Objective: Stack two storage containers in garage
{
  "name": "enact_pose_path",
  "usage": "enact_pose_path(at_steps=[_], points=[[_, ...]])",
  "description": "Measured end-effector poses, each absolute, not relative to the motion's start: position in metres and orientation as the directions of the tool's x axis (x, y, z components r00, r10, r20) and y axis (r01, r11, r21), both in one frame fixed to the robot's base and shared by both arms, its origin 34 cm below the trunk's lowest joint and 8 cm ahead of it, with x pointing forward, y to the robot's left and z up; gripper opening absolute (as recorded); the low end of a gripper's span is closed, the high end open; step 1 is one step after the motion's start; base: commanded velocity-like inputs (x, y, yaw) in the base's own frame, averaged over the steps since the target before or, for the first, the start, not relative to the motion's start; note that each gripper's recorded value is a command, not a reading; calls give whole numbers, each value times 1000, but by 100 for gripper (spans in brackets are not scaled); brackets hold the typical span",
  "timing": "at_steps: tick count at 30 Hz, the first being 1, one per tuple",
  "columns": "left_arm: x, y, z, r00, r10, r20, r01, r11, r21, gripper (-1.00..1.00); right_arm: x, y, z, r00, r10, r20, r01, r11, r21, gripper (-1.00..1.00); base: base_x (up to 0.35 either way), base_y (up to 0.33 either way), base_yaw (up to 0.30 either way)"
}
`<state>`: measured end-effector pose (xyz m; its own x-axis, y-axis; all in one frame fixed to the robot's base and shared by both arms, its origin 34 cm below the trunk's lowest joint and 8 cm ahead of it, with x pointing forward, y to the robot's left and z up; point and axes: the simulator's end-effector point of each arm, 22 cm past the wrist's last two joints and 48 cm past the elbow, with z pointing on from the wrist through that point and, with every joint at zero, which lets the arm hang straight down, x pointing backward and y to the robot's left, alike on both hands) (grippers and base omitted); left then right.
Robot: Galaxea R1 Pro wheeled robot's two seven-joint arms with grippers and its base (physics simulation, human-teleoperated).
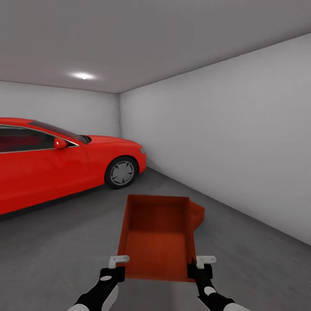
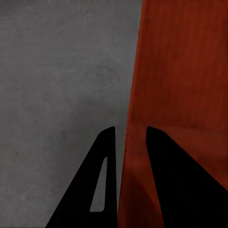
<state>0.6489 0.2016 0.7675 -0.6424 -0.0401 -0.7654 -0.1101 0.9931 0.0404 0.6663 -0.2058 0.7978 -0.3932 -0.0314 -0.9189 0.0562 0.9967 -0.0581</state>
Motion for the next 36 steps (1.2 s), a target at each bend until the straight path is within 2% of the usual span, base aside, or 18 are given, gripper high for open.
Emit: enact_pose_path(at_steps=[28, 36], points=[[649, 201, 767, -642, -40, -765, -110, 993, 40, -100, 666, -206, 798, -393, -31, -919, 56, 997, -58, -100, 313, 190, -2], [649, 201, 767, -643, -40, -765, -110, 993, 40, -100, 666, -206, 798, -393, -32, -919, 56, 997, -58, -100, 312, 190, -197]])
